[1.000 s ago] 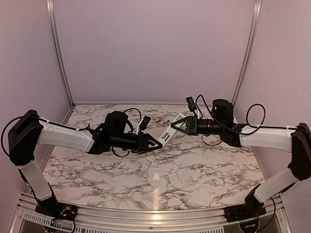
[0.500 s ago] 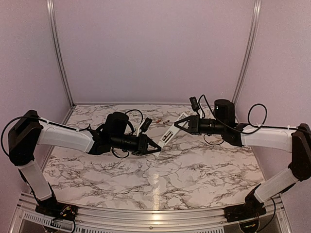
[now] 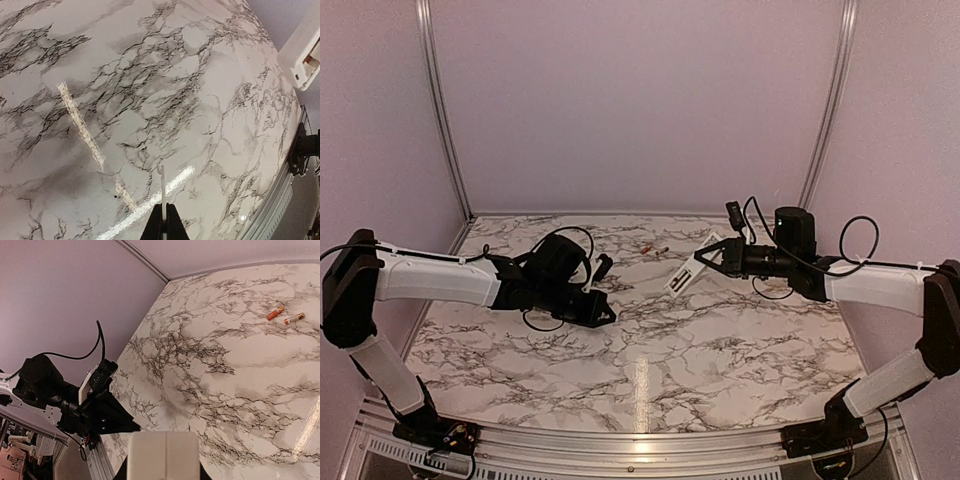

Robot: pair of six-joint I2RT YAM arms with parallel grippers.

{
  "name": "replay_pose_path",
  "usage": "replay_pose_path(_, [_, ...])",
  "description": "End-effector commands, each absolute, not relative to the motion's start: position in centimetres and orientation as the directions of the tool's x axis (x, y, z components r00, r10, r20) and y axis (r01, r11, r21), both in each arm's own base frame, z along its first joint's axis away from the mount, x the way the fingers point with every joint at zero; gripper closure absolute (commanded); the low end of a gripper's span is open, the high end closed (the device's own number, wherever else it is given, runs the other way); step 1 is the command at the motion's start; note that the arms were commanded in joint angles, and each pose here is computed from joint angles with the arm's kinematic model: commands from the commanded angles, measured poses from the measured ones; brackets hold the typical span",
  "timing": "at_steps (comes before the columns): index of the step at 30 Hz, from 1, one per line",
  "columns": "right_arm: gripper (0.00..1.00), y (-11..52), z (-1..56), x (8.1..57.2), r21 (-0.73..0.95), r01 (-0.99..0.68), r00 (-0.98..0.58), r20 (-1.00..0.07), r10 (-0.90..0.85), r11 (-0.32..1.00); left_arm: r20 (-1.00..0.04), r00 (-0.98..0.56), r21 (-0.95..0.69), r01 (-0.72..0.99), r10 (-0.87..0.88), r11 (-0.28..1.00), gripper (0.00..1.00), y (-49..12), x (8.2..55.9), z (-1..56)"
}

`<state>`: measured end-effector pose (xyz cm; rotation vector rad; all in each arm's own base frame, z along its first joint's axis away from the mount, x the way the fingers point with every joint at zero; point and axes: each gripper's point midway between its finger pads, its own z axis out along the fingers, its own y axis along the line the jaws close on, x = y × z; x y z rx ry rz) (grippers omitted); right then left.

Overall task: Load the batteries into the remote control
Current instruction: Place the battery cover at the center of the board.

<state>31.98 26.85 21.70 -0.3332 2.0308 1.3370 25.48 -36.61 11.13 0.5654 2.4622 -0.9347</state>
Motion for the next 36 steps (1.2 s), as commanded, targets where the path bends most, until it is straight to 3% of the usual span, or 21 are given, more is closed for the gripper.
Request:
replay_pose_path(1, [1.00,26.8,22.5,31.5,0.698,-0.580,-0.722,-0.679,0.133,0.420,-0.509,-0.811,-0.284,0.475,0.289,0.833,1.00,-31.7,26.2,8.6])
replay_pose_path(9, [1.00,26.8,22.2,31.0,0.705,-0.580,-0.731,-0.672,0.122,0.410,-0.482,-0.816,-0.075,0.401,0.319,0.913,1.00,-28.2,27.6,6.5])
replay_pose_path(17, [1.00,26.7,22.0,31.0,0.707,-0.577,-0.733,-0.669,0.122,0.410,-0.437,-0.805,0.150,0.375,0.401,0.915,1.00,-26.0,28.1,5.2])
replay_pose_path(28, [1.00,24.1,21.6,31.9,0.735,-0.534,-0.742,-0.644,0.185,0.418,-0.395,-0.764,0.273,0.432,0.510,0.859,0.99,-27.0,27.9,3.7])
replay_pose_path(36, [1.00,23.8,21.3,31.9,0.738,-0.523,-0.746,-0.638,0.188,0.428,-0.356,-0.742,0.332,0.468,0.568,0.819,0.89,-27.8,27.3,2.8])
